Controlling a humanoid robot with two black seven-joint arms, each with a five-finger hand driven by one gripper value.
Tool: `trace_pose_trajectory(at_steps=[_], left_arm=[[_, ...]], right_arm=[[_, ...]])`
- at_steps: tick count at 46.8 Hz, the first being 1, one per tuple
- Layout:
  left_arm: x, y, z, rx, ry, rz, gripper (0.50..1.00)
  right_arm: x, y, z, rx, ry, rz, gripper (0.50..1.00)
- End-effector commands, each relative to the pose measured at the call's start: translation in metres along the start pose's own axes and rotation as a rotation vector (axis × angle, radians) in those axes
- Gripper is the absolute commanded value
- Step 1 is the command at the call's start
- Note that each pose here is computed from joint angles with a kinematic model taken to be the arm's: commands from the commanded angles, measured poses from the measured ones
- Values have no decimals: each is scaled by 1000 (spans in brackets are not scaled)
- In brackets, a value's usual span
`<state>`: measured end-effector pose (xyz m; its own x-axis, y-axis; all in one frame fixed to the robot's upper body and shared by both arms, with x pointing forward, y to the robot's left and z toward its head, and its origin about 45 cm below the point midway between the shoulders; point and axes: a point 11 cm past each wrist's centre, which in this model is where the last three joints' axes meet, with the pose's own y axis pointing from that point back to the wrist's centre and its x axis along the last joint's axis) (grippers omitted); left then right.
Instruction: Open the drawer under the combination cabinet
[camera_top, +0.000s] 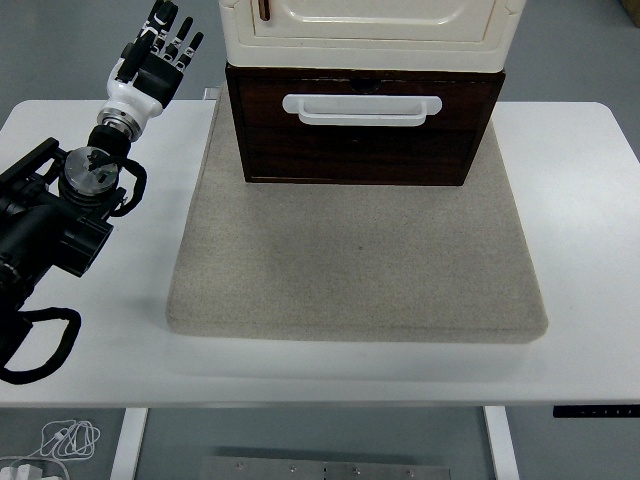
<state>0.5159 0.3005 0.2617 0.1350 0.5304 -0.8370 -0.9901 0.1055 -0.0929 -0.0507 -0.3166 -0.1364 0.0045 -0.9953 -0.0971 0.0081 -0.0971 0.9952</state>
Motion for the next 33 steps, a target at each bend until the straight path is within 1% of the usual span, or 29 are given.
trace_pose_trajectory(at_steps=[1, 8, 18, 24, 26, 30, 33], left_arm=[[0, 0, -1, 1, 1, 0, 1000], [0, 1, 1, 1, -6, -6, 1000], [-2, -3, 14, -24, -14, 1, 1000], [-17, -8, 14, -8, -44, -47, 1000], [-28, -12, 22, -14, -66, -75, 1000], [-50, -20, 57, -48, -150, -114, 1000], [-64, -23, 75, -63, -214, -139, 1000]], right_arm=[[0, 0, 0, 1, 0, 0, 926], [0, 0, 0, 1, 0, 0, 926], [0, 0, 0, -1, 0, 0, 926], [0, 0, 0, -1, 0, 0, 926], [0, 0, 0, 1, 0, 0, 926], [0, 0, 0, 1, 0, 0, 926], [0, 0, 0, -1, 0, 0, 926]])
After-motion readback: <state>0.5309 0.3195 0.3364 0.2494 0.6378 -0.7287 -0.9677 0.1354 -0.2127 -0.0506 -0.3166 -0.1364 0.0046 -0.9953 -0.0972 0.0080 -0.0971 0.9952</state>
